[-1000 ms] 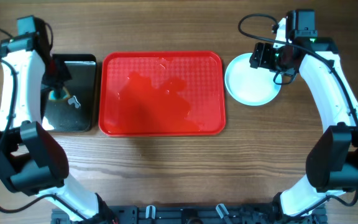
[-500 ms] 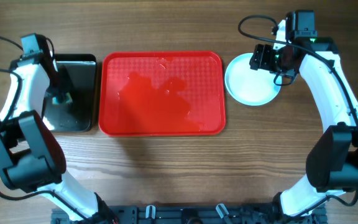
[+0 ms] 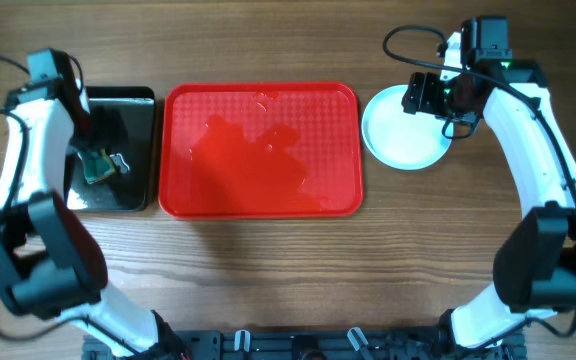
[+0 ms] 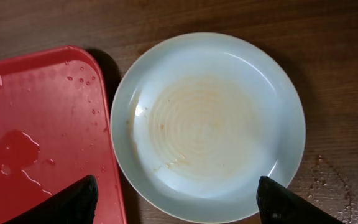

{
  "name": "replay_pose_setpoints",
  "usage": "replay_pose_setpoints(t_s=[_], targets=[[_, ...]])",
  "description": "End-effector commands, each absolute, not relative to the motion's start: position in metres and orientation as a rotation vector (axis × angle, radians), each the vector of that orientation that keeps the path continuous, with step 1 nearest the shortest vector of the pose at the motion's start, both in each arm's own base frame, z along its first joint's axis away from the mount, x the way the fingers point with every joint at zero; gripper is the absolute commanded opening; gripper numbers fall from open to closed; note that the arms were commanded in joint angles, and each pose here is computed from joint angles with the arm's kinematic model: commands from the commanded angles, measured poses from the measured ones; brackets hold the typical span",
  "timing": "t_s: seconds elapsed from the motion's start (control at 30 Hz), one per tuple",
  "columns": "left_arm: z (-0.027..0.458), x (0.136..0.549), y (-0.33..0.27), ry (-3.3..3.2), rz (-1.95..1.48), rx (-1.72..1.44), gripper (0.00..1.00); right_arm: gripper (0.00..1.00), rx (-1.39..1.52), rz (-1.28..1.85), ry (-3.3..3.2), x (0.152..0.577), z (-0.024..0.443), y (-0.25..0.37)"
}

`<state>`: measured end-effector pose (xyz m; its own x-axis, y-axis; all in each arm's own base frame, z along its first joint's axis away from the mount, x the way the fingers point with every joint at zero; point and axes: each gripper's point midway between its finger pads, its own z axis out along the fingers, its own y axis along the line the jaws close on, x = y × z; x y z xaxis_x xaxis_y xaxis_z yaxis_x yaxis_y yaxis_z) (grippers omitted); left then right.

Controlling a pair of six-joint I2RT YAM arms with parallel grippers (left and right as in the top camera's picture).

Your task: Clean dirty plates on tray and stack at the side

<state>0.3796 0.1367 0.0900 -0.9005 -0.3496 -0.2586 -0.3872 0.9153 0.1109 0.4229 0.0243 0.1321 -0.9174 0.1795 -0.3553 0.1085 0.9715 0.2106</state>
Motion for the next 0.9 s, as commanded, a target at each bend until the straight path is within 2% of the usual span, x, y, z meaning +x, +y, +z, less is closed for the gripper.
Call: replay_pose_setpoints(t_s=[0.0, 0.17, 0.3, 0.4, 0.53, 0.77, 0.87], targets=[[0.2, 0.388, 0.117, 2.6, 0.194, -0.536, 1.0, 0.82, 0.143, 0.295, 2.565, 0.423, 0.202, 0.029], [0.284, 0.352, 0.081, 2.417, 0.152, -0.453, 1.0, 0.82, 0.117, 0.293, 2.421, 0.407, 0.259, 0.029], [0.32, 0.329, 0.071, 2.322, 0.138, -0.422, 1.0, 0.82, 0.105, 0.295, 2.297, 0.39, 0.304, 0.029], [0.333, 0.319, 0.07, 2.279, 0.136, -0.418, 1.0, 1.0, 0.086, 0.293, 2.187, 0.374, 0.341, 0.029], [0.336, 0.317, 0.069, 2.269, 0.135, -0.417, 1.0, 1.0, 0.098, 0.306, 2.118, 0.358, 0.365, 0.029], [0.336, 0.317, 0.07, 2.27, 0.135, -0.417, 1.0, 0.98, 0.646, 0.584, 2.061, 0.356, 0.366, 0.027], [0.336, 0.317, 0.07, 2.27, 0.135, -0.417, 1.0, 0.99, 0.717, 0.429, 2.054, 0.355, 0.358, 0.003]])
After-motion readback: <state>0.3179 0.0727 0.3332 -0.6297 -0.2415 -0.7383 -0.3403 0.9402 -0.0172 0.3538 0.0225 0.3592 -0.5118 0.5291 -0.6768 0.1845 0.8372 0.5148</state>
